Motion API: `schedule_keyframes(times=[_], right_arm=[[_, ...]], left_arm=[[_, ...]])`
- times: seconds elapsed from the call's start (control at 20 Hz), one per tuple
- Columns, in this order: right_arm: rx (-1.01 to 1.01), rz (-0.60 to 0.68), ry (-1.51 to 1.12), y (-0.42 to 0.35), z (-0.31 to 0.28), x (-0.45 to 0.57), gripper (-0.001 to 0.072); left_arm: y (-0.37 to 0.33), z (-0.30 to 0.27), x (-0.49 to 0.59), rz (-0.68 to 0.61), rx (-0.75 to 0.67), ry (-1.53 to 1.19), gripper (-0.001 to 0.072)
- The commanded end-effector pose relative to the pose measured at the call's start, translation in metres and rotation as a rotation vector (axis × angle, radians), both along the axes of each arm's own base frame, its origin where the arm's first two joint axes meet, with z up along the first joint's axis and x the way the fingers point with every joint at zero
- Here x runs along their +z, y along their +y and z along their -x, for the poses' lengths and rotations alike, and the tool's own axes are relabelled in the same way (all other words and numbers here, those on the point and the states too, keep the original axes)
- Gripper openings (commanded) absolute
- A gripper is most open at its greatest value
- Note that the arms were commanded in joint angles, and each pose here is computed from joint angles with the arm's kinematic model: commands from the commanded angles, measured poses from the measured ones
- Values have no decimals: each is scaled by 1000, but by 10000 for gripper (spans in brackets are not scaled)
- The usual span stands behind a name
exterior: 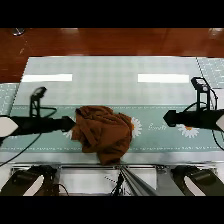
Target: Fold the shirts.
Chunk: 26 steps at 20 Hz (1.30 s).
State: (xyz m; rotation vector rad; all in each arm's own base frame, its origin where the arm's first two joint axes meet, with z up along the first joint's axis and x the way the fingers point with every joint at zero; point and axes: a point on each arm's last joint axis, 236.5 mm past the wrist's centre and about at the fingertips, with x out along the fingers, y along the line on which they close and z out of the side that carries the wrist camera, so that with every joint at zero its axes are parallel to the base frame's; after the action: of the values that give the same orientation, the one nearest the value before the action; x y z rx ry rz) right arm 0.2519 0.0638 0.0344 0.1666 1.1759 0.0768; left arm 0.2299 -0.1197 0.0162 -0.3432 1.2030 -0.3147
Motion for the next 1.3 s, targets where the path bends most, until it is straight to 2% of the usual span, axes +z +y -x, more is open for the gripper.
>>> schedule_keyframes(times=[0.0,0.1,0.15,0.2,0.3,0.35,0.45,0.7,0.9,0.95,1.0,1.05,1.25], right_arm=[[-128,50,8,-59,-28,4,620],[-366,51,-12,-126,-22,13,619],[-486,-1,-4,-144,-12,6,620],[-556,-77,3,-146,-6,-5,620],[-535,-253,40,-113,0,-35,620],[-482,-331,59,-89,2,-49,620],[-396,-402,106,-55,13,-68,619],[-241,-385,192,-15,33,-87,620],[-155,-367,228,18,42,-94,620],[-135,-366,241,28,45,-96,620],[-106,-366,261,39,49,-99,619],[-83,-368,288,50,53,-102,620],[1,-439,376,104,65,-115,620]], left_arm=[[64,-41,54,-40,222,-139,703],[84,-39,67,18,340,-151,702],[70,-33,61,120,363,-114,702],[40,-25,51,271,335,-57,702],[-28,-7,43,563,167,-10,701],[-47,-2,34,632,117,-1,702],[-59,3,-4,601,102,86,702],[-67,-19,-53,539,109,243,701],[-101,-26,-61,509,-33,275,689],[-109,-29,-61,502,-74,270,462],[-113,-31,-61,503,-94,271,46],[-114,-37,-58,503,-110,257,26],[-109,-51,-44,520,-124,221,26]])
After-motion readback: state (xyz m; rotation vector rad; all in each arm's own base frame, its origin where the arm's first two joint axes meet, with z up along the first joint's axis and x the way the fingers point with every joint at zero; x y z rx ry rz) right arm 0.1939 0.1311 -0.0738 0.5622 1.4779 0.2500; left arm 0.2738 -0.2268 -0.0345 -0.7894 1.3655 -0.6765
